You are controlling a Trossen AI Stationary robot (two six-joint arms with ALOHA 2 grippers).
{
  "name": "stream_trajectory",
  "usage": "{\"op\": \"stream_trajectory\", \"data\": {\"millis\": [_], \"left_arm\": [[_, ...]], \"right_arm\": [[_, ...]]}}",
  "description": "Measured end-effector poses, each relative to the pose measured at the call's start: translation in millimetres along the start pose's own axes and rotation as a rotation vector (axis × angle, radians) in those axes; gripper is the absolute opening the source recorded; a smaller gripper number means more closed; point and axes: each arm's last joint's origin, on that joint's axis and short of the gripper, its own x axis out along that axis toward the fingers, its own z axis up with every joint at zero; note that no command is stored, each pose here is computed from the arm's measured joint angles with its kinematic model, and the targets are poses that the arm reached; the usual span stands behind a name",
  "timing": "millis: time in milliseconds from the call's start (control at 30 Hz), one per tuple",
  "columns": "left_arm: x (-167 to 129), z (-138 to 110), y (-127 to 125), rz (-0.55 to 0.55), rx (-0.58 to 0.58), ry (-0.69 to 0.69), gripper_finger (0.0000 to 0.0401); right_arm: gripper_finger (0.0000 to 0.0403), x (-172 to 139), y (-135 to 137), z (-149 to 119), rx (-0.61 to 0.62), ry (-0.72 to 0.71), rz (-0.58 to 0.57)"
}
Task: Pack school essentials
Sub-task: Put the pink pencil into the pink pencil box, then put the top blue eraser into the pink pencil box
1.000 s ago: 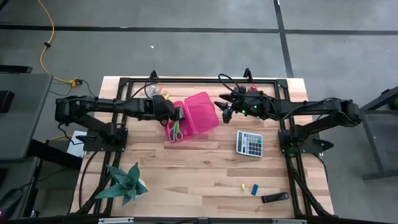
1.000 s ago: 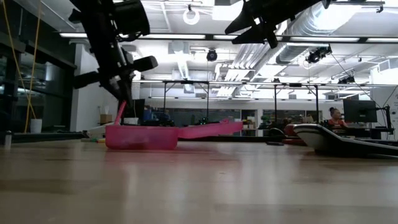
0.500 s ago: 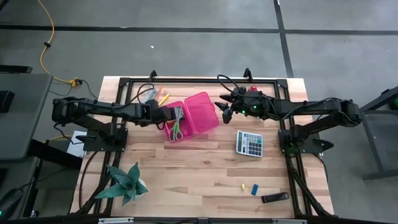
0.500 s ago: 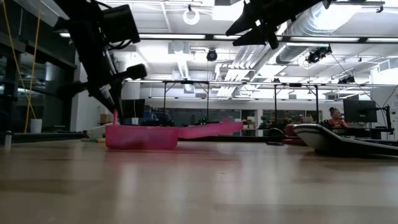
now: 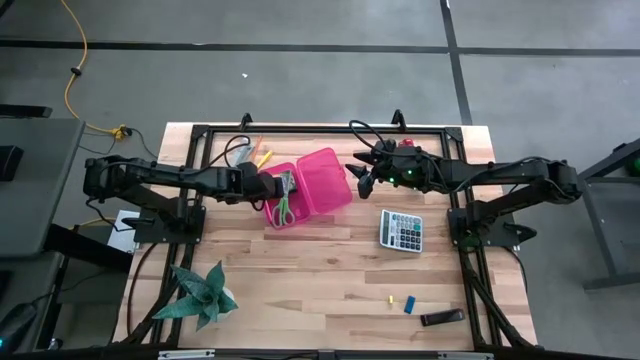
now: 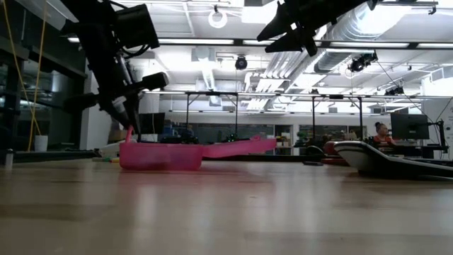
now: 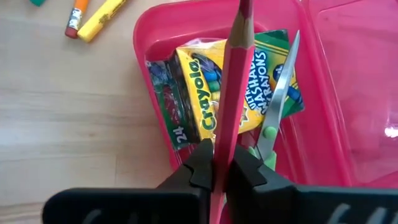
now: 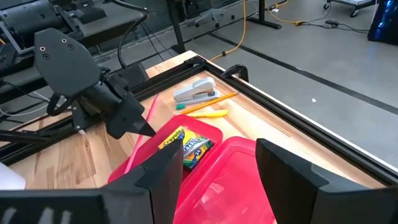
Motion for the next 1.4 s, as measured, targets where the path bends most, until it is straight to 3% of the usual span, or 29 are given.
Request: {"op": "stream_trajectory", "data": {"millis": [600, 867, 1033, 1233, 1300, 1400], "left_arm": [[0, 1, 1, 0.010, 0.009, -0.022, 0.0078], [-24, 13, -4, -0.121, 0.058, -0.087, 0.0109], [-76, 43, -18, -0.403, 0.195, -0.288, 0.0118], [-159, 64, -26, -1.079, 0.586, -0.561, 0.0118], [-179, 66, -21, -1.255, 0.672, -0.625, 0.0117], [-194, 66, -12, -1.342, 0.736, -0.701, 0.0118]], "right_arm": [[0.0195, 0, 0, 0, 0.022, 0.000, -0.001], [0.0195, 0, 0, 0, 0.023, 0.000, 0.000], [0.0195, 0, 0, 1, 0.022, -0.012, 0.005], [0.0195, 0, 5, 6, -0.013, -0.048, 0.101], [0.0195, -1, 7, 10, -0.014, -0.076, 0.148], [0.0195, -2, 9, 14, -0.021, -0.116, 0.186]]}}
